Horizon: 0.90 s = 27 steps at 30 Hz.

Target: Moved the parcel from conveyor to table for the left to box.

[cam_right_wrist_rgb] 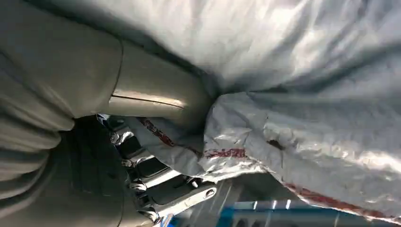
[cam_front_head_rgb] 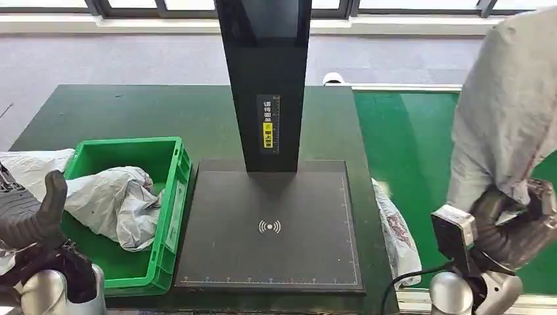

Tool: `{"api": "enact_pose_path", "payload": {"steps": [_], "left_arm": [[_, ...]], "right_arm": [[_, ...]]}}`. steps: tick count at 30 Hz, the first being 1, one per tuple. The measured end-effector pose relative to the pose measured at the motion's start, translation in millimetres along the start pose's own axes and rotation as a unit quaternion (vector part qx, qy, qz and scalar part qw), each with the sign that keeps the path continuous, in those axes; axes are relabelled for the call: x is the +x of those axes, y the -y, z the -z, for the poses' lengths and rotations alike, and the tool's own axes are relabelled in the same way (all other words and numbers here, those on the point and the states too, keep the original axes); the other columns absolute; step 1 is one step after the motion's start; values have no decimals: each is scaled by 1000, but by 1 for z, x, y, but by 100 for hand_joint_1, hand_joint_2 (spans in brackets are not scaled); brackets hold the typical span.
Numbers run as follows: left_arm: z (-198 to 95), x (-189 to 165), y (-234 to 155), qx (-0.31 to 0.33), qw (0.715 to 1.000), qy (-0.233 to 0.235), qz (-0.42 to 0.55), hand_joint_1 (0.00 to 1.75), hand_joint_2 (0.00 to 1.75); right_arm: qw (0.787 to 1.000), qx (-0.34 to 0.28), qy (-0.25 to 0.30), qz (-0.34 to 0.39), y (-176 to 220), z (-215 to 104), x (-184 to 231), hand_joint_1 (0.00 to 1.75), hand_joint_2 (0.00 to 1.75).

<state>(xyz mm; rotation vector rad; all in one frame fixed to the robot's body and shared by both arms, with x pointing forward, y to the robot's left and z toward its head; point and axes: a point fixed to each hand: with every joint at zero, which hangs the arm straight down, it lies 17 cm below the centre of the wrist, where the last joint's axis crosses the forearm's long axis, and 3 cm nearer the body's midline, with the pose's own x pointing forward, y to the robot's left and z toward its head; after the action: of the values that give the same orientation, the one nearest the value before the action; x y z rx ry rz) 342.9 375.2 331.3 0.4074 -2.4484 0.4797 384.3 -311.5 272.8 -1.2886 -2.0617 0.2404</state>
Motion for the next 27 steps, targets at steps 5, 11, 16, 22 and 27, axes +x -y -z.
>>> {"api": "enact_pose_path", "payload": {"steps": [5, 11, 16, 22, 27], "left_arm": [[6, -6, 27, -22, 999, 0, -28, 0, 175], [6, -12, 43, -40, 998, -5, -38, 0, 175], [6, -16, 50, -47, 998, -8, -42, 0, 175], [2, -24, 54, -54, 998, -21, -41, 0, 175], [1, -25, 57, -58, 997, -20, -43, 0, 175]], "right_arm": [[985, 150, 57, 64, -101, -21, 70, 175, 175], [964, 225, 84, 115, -155, -57, 116, 175, 175], [940, 288, 93, 157, -191, -89, 139, 175, 175], [900, 376, 86, 204, -226, -139, 153, 175, 175], [872, 435, 104, 201, -246, -174, 161, 175, 175]]}}
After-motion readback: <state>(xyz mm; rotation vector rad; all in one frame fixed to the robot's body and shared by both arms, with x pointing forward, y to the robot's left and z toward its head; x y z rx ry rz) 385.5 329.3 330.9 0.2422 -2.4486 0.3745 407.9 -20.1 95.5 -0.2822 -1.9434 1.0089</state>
